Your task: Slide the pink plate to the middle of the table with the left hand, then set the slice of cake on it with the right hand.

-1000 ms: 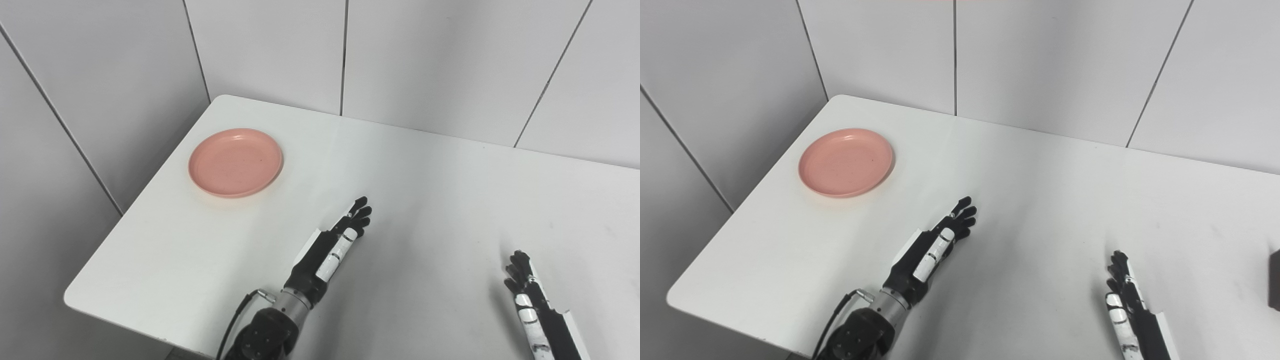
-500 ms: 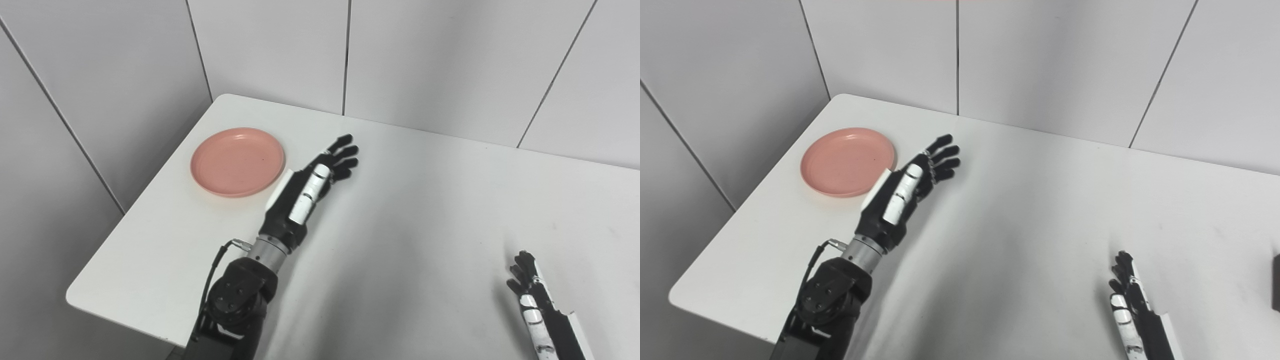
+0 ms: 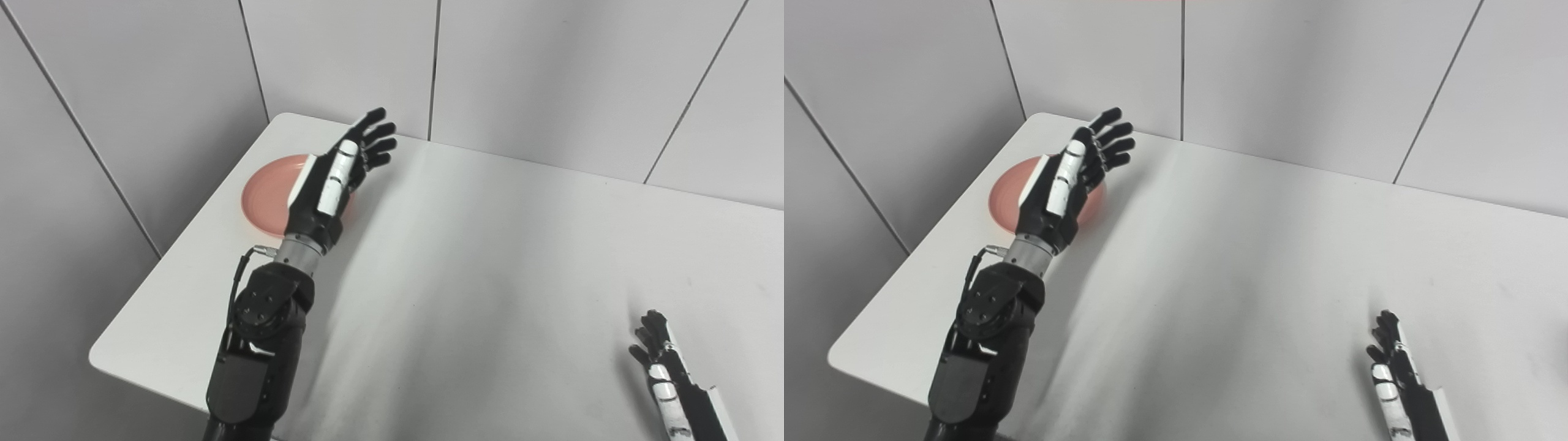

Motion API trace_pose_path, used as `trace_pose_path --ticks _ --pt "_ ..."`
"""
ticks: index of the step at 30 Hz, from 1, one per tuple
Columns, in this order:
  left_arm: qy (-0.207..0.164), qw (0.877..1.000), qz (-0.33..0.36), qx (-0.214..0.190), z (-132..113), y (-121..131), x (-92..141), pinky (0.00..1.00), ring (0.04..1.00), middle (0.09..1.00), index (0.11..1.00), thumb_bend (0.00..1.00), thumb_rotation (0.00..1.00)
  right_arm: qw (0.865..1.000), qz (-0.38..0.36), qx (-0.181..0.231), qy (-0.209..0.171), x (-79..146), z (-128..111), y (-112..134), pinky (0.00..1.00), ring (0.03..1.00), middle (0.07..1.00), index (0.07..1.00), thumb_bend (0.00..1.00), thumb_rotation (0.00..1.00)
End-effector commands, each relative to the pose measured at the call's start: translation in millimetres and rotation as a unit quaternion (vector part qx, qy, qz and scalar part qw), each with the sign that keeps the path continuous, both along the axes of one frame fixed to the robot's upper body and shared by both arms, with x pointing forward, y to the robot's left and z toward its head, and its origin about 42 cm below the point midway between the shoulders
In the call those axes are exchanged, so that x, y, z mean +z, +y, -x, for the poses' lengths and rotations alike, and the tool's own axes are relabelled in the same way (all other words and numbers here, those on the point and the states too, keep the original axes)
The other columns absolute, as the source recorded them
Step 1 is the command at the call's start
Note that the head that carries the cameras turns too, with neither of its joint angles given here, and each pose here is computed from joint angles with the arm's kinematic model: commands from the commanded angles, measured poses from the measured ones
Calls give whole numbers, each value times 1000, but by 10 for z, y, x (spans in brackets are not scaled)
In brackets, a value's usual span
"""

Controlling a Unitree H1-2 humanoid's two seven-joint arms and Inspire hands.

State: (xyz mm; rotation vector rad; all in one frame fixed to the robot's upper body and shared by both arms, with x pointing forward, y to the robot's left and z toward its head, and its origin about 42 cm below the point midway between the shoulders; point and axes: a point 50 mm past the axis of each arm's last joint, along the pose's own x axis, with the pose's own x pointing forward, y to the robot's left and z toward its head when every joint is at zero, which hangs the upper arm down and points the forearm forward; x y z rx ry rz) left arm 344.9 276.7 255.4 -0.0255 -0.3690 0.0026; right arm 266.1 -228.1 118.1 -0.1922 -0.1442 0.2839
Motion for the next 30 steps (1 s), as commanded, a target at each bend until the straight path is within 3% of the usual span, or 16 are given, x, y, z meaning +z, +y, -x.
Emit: trace_pose_path --ticks 1,8,16,26,30 --pt "-35 999 -3 8 -100 118 226 852 854 860 845 436 1000 999 19 -11 32 -108 45 -101 1000 992 1000 1000 366 1000" --pt "-45 998 -3 34 -289 490 304 838 851 858 847 442 1000 999 21 -12 36 -84 59 -81 1000 993 998 998 371 1000" --pt "-29 995 -7 95 -392 846 391 803 826 836 828 438 1000 999 23 -13 33 -79 85 -68 1000 991 1000 998 381 1000" --pt "-10 991 -28 133 -486 1257 413 880 890 885 863 427 1000 999 22 -14 33 -74 89 -75 1000 985 999 997 378 1000" --pt "-4 990 -6 142 -515 1416 389 855 875 868 845 417 1000 999 17 -14 30 -76 88 -82 1000 984 996 994 373 1000"
